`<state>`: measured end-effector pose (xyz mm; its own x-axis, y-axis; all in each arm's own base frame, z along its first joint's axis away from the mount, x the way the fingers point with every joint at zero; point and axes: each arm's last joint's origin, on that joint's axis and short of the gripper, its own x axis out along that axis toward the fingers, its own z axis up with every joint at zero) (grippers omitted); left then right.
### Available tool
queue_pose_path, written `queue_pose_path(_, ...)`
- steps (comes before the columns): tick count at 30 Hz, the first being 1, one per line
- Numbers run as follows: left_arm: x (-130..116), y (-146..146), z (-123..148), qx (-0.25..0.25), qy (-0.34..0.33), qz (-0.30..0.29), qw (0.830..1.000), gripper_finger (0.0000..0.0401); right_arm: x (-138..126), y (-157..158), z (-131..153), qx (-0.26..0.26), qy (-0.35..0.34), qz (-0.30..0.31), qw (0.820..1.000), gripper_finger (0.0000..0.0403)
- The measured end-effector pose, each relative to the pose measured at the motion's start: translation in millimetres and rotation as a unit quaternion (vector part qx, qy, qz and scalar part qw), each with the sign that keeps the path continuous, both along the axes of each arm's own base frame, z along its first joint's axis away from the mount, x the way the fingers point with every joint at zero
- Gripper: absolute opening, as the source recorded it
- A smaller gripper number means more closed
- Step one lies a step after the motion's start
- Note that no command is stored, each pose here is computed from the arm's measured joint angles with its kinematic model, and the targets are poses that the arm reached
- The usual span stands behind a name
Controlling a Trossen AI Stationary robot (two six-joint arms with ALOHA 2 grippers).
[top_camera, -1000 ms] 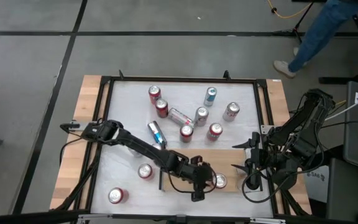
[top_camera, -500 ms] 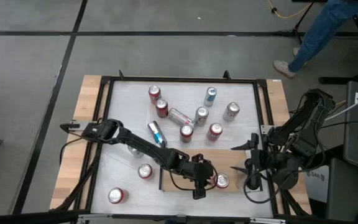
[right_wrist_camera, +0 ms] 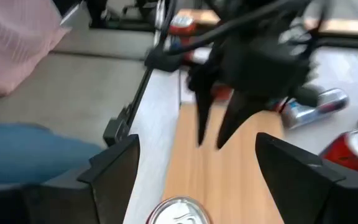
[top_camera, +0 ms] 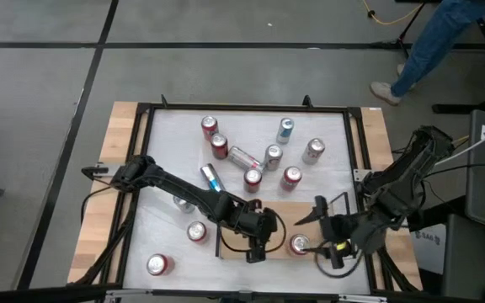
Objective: Place canned beverage on shelf
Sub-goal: Adjust the orange soda can on the shelf
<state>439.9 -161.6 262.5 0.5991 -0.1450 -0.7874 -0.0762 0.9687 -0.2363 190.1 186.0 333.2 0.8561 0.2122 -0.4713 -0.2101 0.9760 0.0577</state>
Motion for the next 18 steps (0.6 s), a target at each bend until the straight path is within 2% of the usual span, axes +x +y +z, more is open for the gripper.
queue_pose_path(7,-6,0,2,0.004,0.021,-0.005,1.000,0.0094,14,10,-19,0.000,0.053,0.044,0.998,0.0310)
queue_pose_path(18,-7,-2,2,0.004,0.024,-0.007,1.000,0.0094,11,14,-33,0.005,0.129,0.098,0.987,0.0310)
